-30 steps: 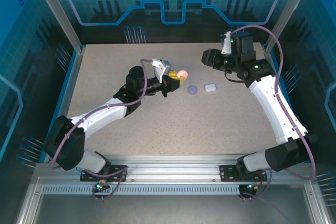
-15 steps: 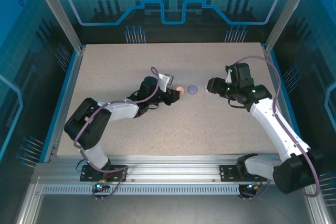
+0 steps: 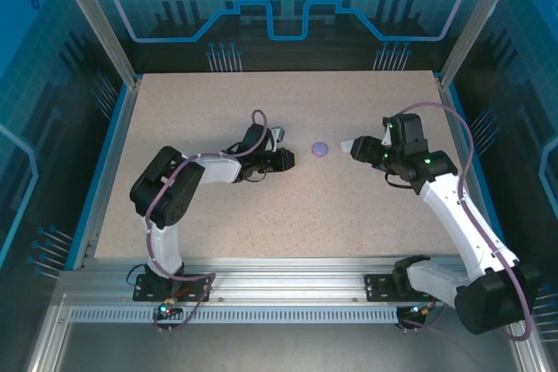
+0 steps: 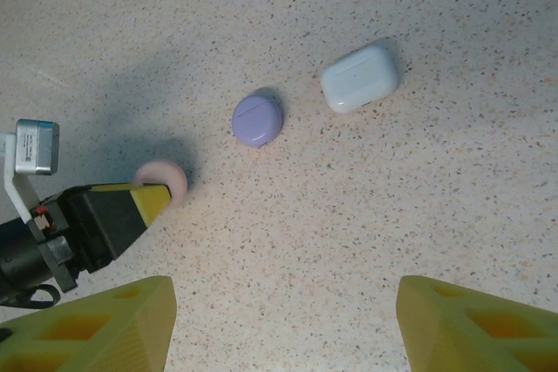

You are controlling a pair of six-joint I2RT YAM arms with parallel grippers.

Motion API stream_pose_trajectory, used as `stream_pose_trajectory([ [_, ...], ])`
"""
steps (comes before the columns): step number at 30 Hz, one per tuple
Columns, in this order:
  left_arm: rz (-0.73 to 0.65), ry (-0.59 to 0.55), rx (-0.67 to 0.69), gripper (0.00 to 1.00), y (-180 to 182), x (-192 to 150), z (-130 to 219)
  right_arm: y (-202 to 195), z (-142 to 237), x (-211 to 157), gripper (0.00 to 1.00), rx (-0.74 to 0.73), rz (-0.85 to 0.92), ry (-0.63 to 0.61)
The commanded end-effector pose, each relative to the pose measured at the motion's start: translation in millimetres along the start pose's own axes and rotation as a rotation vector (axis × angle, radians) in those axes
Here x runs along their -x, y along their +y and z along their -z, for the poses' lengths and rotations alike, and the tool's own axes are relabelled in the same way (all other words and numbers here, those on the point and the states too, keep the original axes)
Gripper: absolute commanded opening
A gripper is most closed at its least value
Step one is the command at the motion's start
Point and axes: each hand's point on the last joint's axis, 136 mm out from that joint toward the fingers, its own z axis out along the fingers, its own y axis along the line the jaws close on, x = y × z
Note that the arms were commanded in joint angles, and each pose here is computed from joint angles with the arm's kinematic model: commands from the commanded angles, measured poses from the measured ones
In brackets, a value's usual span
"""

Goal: Insert wireless bluetooth earbuds into charging case

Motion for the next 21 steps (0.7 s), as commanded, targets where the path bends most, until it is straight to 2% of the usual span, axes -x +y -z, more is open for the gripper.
stream_pose_trajectory([
  [1,0.088,0.061,0.073,0.12,24.1,-8.1,-5.0,-2.9,5.7,5.0,0.68,0.004,0.003,-0.019],
  [3,0.106,0.086,0.096,0.20,31.5,-10.8,-7.3,-2.8,8.7,5.9,0.68,0.005,0.005,-0.023],
  [9,0.148,0.160,0.149,0.32,45.4,-15.9,-13.5,-1.0,20.0,11.1,0.71,0.009,0.006,-0.046],
  [16,0.151,0.150,0.211,0.57,56.0,-6.3,5.6,1.4,32.2,16.3,0.82,0.011,0.007,-0.067],
  [19,0.151,0.134,0.224,0.75,58.7,3.1,21.3,2.3,38.1,19.0,0.99,0.008,0.009,-0.076],
  [21,0.145,0.120,0.237,0.88,60.2,10.6,33.3,2.2,42.1,21.7,1.00,0.003,0.013,-0.087],
])
